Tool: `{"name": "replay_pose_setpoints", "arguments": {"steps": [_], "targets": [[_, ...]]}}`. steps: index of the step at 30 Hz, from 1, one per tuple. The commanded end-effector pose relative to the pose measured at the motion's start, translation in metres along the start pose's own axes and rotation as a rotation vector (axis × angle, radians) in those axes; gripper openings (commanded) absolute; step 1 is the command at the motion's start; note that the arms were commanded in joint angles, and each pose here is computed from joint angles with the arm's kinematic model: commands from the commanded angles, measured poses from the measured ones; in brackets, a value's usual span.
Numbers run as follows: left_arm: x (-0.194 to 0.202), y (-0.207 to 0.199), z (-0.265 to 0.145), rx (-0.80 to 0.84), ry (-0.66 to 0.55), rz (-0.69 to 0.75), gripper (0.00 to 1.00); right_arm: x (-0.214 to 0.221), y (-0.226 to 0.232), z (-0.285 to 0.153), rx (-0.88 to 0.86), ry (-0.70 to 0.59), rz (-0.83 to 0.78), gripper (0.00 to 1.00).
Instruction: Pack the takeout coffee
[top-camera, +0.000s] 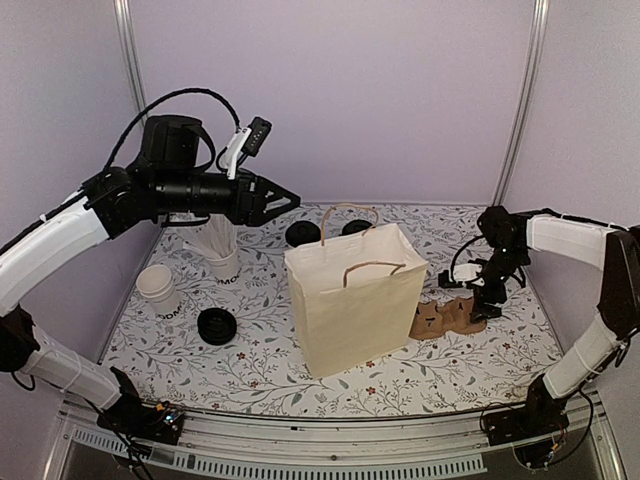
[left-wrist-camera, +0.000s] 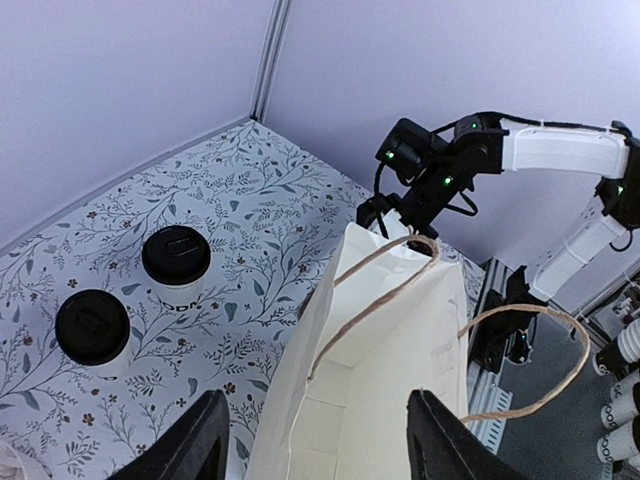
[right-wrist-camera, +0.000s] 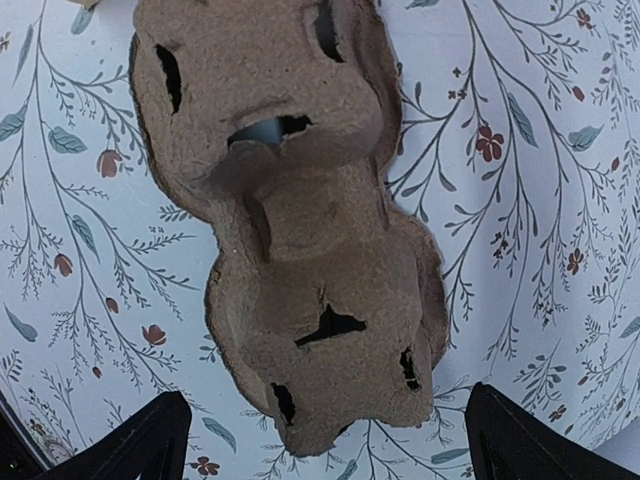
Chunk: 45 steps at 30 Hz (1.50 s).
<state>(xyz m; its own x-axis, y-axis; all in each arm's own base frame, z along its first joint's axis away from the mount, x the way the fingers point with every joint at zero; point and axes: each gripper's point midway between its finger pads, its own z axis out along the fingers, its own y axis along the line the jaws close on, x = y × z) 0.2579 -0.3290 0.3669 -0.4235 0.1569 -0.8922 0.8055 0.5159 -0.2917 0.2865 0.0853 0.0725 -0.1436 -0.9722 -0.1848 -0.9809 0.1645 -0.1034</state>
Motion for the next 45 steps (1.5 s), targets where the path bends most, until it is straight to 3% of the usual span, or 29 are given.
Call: {"name": "replay_pose_setpoints", "arguments": {"steps": [1, 15, 26, 38, 45], "targets": [[0.000, -0.001, -0.002, -0.007, -0.024, 0.018, 0.63, 0.002, 0.000, 0.018, -0.005, 0.069, -0.083, 0.99], [0.006, -0.001, -0.006, -0.005, -0.029, 0.008, 0.63, 0.002, 0.004, 0.047, -0.076, 0.095, -0.088, 0.92], [0.004, -0.003, -0.010, -0.002, -0.040, 0.001, 0.63, -0.004, 0.008, 0.039, -0.108, 0.061, -0.049, 0.66], [-0.029, -0.020, -0.020, 0.059, -0.142, 0.036, 0.63, 0.029, -0.031, -0.062, -0.012, -0.140, 0.216, 0.62], [-0.060, -0.043, -0.027, 0.140, -0.293, 0.078, 0.63, -0.004, -0.043, -0.164, 0.038, -0.495, 0.288, 0.61]]}}
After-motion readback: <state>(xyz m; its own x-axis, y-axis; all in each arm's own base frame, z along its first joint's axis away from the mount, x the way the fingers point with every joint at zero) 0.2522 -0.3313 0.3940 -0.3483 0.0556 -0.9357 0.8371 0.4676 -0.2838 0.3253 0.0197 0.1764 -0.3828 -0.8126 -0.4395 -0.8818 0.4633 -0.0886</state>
